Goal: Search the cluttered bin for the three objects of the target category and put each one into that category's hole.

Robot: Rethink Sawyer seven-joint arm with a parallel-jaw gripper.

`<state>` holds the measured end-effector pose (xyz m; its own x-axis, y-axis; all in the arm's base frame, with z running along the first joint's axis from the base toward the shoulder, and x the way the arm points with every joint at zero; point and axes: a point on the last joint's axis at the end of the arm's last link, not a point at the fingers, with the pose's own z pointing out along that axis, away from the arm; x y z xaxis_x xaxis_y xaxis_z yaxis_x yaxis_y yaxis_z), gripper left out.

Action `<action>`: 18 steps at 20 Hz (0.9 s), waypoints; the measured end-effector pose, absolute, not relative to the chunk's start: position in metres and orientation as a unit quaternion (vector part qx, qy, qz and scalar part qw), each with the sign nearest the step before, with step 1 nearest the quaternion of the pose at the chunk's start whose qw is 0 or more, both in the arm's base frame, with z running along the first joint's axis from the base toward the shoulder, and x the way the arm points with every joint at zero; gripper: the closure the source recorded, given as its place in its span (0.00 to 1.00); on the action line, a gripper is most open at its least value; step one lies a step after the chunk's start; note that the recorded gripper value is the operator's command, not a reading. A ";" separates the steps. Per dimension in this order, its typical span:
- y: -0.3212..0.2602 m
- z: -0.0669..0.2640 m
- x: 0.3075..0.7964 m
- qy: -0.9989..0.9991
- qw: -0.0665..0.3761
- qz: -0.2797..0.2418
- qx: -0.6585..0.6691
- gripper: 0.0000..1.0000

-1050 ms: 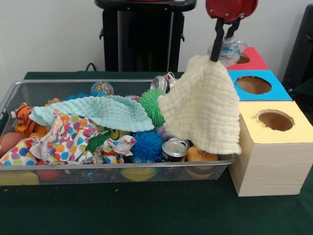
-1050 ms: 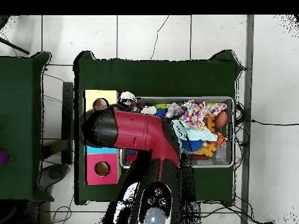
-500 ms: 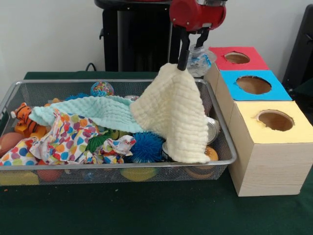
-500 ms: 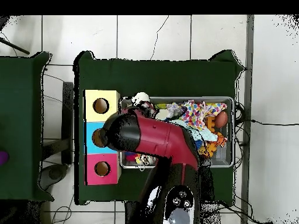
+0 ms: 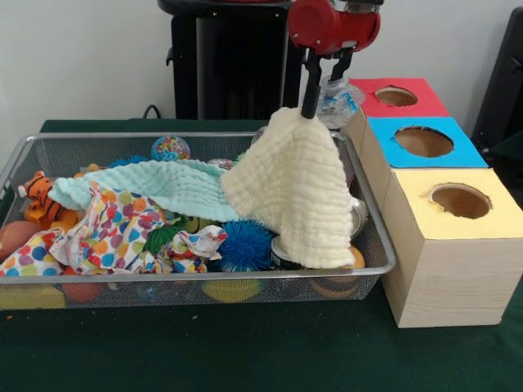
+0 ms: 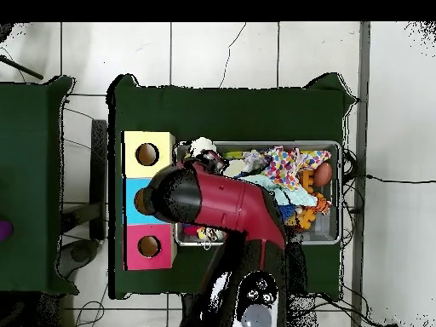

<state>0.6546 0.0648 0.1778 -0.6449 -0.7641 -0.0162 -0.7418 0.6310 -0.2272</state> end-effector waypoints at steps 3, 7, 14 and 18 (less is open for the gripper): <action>0.077 0.177 0.652 0.897 0.054 -0.102 -0.426 1.00; 0.098 0.175 0.648 0.890 0.053 -0.102 -0.442 1.00; 0.125 0.178 0.650 0.879 0.059 -0.107 -0.461 1.00; 0.125 0.182 0.654 0.879 0.063 -0.111 -0.460 1.00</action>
<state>0.6537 0.1249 0.1815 -0.5685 -0.8227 -0.0076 -0.7948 0.5515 -0.2533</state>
